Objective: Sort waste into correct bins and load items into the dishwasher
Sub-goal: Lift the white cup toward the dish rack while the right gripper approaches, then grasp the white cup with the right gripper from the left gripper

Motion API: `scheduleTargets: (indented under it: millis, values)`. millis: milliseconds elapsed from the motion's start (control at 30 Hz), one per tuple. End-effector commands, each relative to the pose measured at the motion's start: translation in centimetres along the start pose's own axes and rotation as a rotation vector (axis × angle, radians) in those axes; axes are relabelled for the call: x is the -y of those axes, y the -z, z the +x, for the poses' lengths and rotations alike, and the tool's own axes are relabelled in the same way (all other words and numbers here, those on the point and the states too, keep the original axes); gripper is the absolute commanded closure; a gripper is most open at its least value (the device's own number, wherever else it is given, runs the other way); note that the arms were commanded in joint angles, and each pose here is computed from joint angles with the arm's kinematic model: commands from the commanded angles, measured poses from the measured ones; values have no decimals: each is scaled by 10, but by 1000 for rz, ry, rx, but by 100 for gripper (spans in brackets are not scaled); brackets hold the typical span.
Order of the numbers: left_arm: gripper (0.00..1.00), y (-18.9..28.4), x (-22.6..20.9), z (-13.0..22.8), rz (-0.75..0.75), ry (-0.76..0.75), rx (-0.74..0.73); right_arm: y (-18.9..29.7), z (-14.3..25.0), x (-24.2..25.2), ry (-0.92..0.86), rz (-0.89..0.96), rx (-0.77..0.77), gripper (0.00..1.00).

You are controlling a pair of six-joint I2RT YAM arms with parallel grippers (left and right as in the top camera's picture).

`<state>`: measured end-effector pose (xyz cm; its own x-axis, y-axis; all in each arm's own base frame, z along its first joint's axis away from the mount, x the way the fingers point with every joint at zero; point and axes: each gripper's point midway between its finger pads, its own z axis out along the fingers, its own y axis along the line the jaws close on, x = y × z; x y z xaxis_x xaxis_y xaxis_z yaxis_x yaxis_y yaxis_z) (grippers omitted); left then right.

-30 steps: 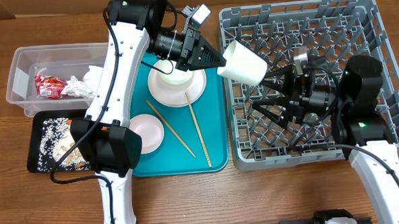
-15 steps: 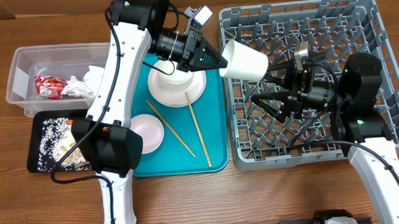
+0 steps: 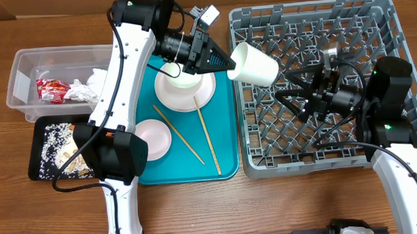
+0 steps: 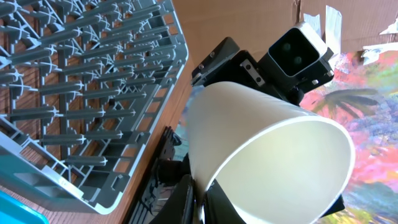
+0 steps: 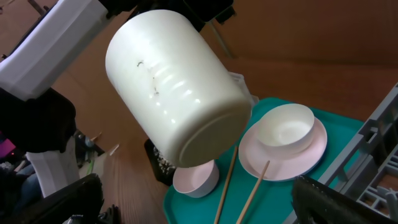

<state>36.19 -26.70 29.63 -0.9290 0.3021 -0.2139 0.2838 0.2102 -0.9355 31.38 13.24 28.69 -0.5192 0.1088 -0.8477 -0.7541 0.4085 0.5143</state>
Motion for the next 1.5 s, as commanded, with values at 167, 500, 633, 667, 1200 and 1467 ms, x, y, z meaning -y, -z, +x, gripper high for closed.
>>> scheduleTargets:
  millis: [167, 500, 633, 667, 1200, 1467]
  values:
    - [91, -12, 25, 8, 21, -7, -26, 1, -5, -1, 21, -1, 5, 0]
    - [96, -19, 34, 11, 60, 3, -39, 1, -5, -2, 44, -5, 5, 0]
    - [96, -21, 34, 11, 60, 2, -44, 1, -6, -7, 67, -33, 5, 0]
    - [96, -23, 35, 12, 61, 1, -48, 1, -6, -9, 76, -41, 4, 0]
    - [96, -32, 29, 18, 11, -7, -78, -9, -10, -32, 185, -140, 2, 14]
    - [96, -32, 24, 18, -18, -7, -81, -9, -10, -32, 187, -140, 3, 28]
